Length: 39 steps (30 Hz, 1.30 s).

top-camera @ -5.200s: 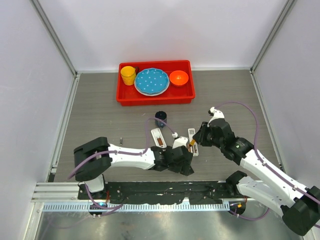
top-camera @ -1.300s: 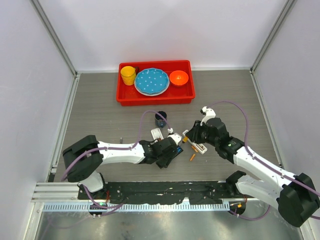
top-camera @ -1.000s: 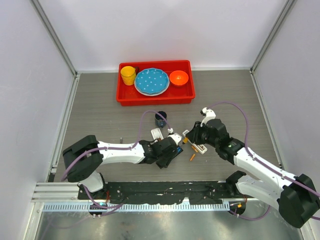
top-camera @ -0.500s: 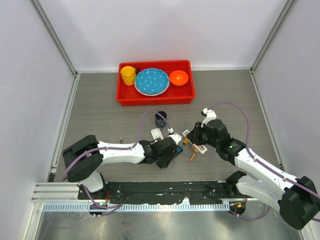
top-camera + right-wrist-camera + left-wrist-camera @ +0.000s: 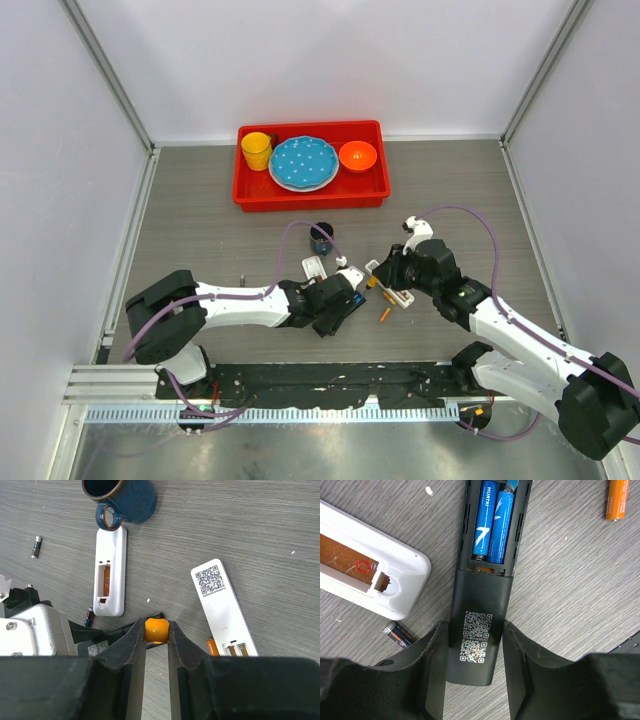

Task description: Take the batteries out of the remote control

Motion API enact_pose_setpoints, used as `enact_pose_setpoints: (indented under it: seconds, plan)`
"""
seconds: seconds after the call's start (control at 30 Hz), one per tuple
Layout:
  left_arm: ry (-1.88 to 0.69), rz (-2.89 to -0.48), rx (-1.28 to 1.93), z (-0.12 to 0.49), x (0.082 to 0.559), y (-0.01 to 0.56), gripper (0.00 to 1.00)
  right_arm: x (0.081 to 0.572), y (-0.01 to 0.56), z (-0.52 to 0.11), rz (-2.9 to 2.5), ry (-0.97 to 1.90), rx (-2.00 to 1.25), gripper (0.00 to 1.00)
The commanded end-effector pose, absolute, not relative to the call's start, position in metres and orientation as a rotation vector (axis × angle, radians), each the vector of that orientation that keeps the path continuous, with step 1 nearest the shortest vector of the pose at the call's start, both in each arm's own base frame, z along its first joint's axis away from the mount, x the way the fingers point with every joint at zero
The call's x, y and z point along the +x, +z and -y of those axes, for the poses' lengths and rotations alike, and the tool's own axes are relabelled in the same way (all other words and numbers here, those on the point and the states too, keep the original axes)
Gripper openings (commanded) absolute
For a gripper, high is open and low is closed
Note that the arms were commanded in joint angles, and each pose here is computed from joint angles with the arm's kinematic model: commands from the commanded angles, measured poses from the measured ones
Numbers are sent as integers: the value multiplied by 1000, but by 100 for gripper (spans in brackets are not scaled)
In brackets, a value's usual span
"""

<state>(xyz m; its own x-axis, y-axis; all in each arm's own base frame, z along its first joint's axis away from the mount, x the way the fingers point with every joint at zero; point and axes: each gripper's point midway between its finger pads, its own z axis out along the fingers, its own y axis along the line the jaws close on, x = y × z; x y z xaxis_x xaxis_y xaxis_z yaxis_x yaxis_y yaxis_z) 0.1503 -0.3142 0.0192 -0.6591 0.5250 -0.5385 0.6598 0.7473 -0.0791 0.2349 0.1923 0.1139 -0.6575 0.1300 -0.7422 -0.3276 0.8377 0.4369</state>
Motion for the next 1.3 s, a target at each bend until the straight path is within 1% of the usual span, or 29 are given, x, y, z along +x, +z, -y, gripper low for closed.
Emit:
enact_pose_setpoints:
  seconds: [0.0, 0.13, 0.17, 0.27, 0.3, 0.33, 1.1, 1.27]
  plan:
    - [-400, -2534, 950, 312, 132, -2, 22, 230, 120, -205, -2162, 790, -185, 1]
    - [-400, -2535, 953, 312, 132, -3, 15, 226, 126, -212, -2157, 858, -189, 1]
    - [-401, -2533, 954, 312, 132, -2, 11, 225, 126, -214, -2157, 874, -190, 1]
    - [-395, -2537, 956, 312, 132, -4, 5, 221, 130, -221, -2158, 935, -192, 1]
    - [-397, -2536, 956, 312, 132, -4, 1, 221, 130, -221, -2159, 945, -186, 1]
    - [-398, -2537, 957, 313, 132, -4, 0, 219, 132, -223, -2156, 965, -192, 1]
    - [-383, -2552, 954, 309, 131, -10, 0, 222, 171, -226, -2041, 1038, -181, 1]
    - [-377, -2557, 956, 307, 130, -12, 0, 223, 169, -223, -2046, 1020, -175, 1]
